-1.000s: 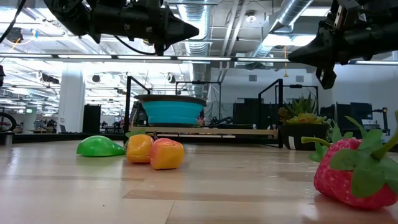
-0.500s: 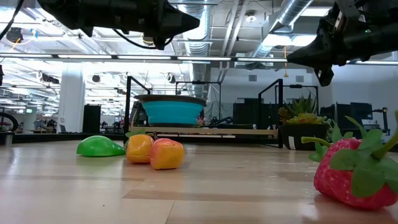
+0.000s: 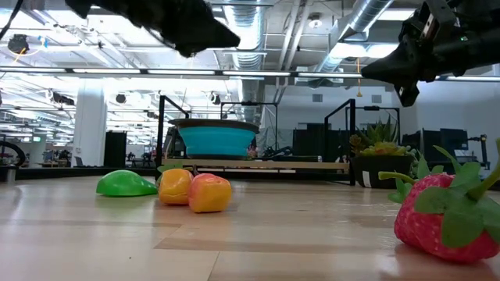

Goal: Pick & Place Fruit
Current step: Put the strawberry into the basket

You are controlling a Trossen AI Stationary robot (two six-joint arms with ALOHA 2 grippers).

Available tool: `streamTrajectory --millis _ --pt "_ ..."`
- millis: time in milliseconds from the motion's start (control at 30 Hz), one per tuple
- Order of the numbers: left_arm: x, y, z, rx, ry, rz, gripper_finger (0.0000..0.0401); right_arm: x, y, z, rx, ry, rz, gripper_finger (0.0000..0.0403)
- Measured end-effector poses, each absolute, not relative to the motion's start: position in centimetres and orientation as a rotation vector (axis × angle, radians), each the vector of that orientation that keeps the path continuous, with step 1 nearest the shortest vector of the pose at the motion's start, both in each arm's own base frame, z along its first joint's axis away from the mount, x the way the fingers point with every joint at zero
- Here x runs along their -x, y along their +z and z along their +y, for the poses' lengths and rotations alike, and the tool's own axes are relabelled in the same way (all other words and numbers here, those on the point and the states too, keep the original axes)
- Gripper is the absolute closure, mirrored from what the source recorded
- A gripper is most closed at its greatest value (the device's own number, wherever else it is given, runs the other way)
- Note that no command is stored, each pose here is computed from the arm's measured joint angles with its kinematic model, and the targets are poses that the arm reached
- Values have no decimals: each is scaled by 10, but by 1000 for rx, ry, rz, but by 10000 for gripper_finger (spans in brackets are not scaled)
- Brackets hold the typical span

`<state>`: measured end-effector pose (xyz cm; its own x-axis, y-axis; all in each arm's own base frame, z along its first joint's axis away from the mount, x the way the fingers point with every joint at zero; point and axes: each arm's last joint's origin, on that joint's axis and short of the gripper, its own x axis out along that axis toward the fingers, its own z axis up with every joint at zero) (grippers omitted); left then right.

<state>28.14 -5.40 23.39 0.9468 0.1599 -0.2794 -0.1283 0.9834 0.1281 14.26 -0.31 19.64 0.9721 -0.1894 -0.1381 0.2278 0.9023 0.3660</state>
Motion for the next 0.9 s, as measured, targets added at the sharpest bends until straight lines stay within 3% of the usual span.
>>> streamTrajectory --millis 167,500,633,900 --pt "-282 246 -56 -147 142 406 400 -143 196 -3 -390 -216 101 401" --pt "-269 232 -54 -184 113 549 386 -142 193 -3 -386 -223 136 401" --pt "-269 232 -53 -178 116 546 348 -142 191 -3 -384 -226 154 401" --pt "-270 232 -51 -146 107 547 226 -142 191 -3 -386 -227 154 401"
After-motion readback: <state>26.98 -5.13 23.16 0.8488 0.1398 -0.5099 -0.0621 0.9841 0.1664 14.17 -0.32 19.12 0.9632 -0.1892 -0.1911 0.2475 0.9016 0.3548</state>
